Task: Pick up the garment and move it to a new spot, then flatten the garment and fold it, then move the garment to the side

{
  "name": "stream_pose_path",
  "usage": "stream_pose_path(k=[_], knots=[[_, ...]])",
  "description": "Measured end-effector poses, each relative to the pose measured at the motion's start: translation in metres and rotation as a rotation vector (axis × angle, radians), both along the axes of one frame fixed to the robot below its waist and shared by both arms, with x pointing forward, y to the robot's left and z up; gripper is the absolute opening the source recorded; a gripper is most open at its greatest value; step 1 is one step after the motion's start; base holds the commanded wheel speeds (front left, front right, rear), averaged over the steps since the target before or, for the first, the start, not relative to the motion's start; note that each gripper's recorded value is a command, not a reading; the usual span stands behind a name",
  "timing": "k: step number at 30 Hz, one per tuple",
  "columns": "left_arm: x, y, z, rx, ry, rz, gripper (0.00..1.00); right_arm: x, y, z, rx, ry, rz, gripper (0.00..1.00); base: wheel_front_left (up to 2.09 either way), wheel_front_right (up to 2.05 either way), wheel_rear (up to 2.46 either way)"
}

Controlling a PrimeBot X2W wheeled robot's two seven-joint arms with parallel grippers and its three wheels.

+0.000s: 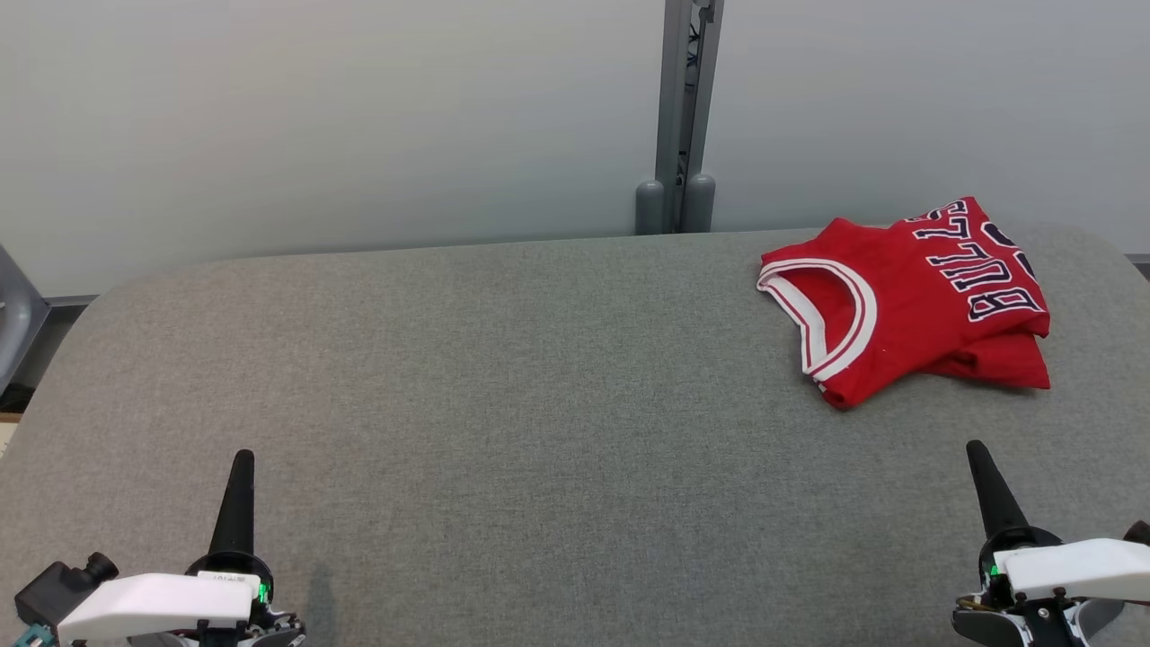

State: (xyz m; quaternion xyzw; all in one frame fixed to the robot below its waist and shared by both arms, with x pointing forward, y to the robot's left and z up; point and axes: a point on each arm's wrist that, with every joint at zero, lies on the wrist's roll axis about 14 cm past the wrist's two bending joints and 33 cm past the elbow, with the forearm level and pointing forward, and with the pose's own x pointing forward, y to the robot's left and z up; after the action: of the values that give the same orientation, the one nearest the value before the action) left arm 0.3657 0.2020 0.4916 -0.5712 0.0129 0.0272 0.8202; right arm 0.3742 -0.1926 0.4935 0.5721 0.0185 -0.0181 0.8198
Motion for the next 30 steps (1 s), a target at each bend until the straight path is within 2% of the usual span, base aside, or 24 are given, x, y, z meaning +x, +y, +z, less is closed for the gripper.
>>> stream_pose_path(k=[30], knots=[[0.013, -0.002, 0.006, -0.235, -0.023, -0.01, 0.0, 0.009, -0.005, 0.006, 0.234, -0.022, -0.004, 0.0, 0.0, 0.0, 0.0]])
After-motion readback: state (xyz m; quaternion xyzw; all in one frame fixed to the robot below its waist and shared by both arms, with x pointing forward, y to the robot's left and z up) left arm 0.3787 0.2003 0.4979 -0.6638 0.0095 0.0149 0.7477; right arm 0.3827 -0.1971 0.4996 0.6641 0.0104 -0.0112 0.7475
